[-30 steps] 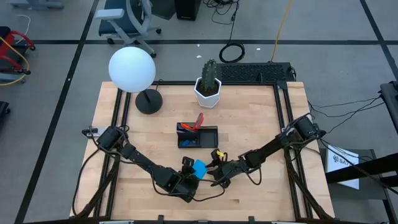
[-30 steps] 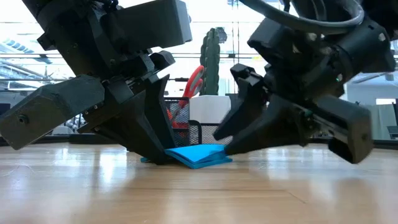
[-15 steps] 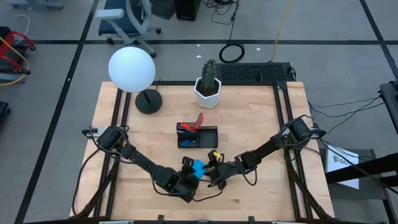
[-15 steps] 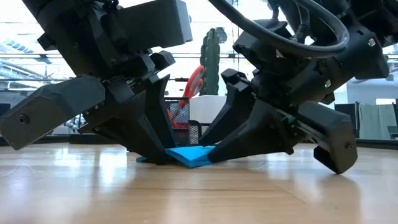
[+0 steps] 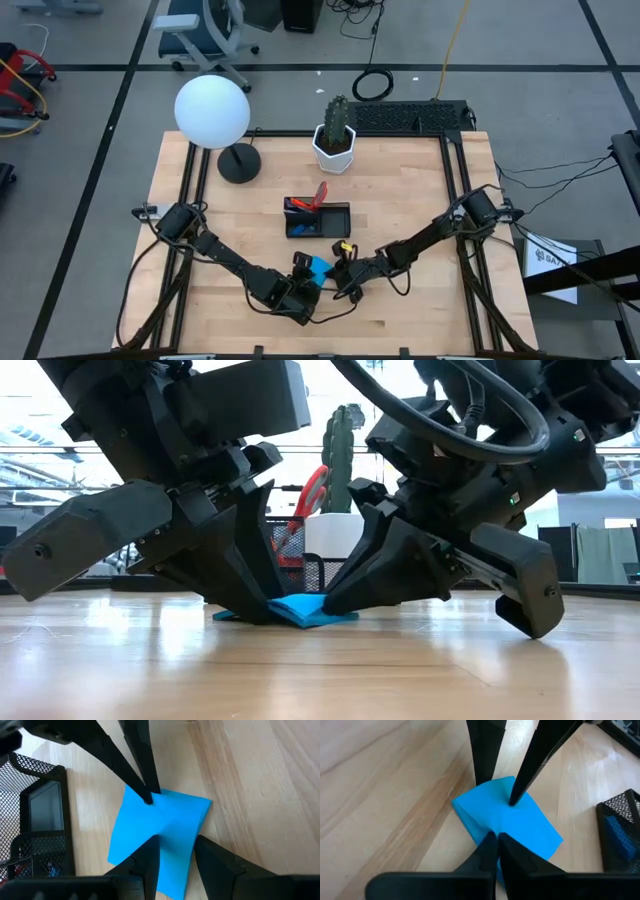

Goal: Pick and place office supplies into organizer
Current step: Put the blue sticky notes into the black desk organizer

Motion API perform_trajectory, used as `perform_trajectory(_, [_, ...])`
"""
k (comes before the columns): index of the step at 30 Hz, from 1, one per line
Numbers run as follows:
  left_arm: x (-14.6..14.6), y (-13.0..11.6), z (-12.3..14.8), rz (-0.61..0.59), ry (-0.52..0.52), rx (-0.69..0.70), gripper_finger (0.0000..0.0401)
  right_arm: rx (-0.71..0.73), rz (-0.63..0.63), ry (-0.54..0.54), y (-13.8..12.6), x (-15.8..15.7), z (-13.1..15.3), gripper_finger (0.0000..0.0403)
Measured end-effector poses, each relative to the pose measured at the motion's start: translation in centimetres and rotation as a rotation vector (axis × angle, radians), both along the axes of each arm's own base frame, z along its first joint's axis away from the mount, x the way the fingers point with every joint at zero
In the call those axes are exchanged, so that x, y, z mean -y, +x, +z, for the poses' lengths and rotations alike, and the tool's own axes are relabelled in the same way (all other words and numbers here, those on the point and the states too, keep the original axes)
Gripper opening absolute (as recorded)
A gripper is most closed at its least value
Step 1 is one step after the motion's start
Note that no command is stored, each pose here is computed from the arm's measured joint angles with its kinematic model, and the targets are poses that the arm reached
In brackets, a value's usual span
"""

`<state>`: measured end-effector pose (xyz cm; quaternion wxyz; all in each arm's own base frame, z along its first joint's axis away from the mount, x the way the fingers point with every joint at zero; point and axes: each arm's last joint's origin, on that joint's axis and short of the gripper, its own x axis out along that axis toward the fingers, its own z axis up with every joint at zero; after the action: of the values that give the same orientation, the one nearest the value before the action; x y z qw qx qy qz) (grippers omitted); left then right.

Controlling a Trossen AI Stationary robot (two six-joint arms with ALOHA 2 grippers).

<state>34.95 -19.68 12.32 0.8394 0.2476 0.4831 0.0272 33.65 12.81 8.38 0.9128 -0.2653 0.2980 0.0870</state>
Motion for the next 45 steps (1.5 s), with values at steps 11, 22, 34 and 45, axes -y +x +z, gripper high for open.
perform_trajectory(11, [0.0, -0.7, 0.0, 0.033, 0.064, -0.031, 0.0129, -0.017, -0.006, -0.006, -0.3, 0.2, 0.9, 0.0001])
perform_trajectory(22, [-0.2, -1.0, 1.1, 0.100, 0.134, -0.074, 0.0129, -0.026, -0.102, -0.022, -1.2, 0.5, 3.6, 0.0000])
perform_trajectory(34, [-0.8, -1.1, 4.2, 0.200, 0.296, -0.097, 0.0129, 0.038, -0.141, -0.005, -1.5, 0.7, 6.0, 0.0000])
perform_trajectory(45, [-2.1, -2.7, 8.1, 0.289, 0.335, -0.041, 0.0129, 0.069, -0.227, -0.048, -2.8, 0.8, 8.5, 0.0000])
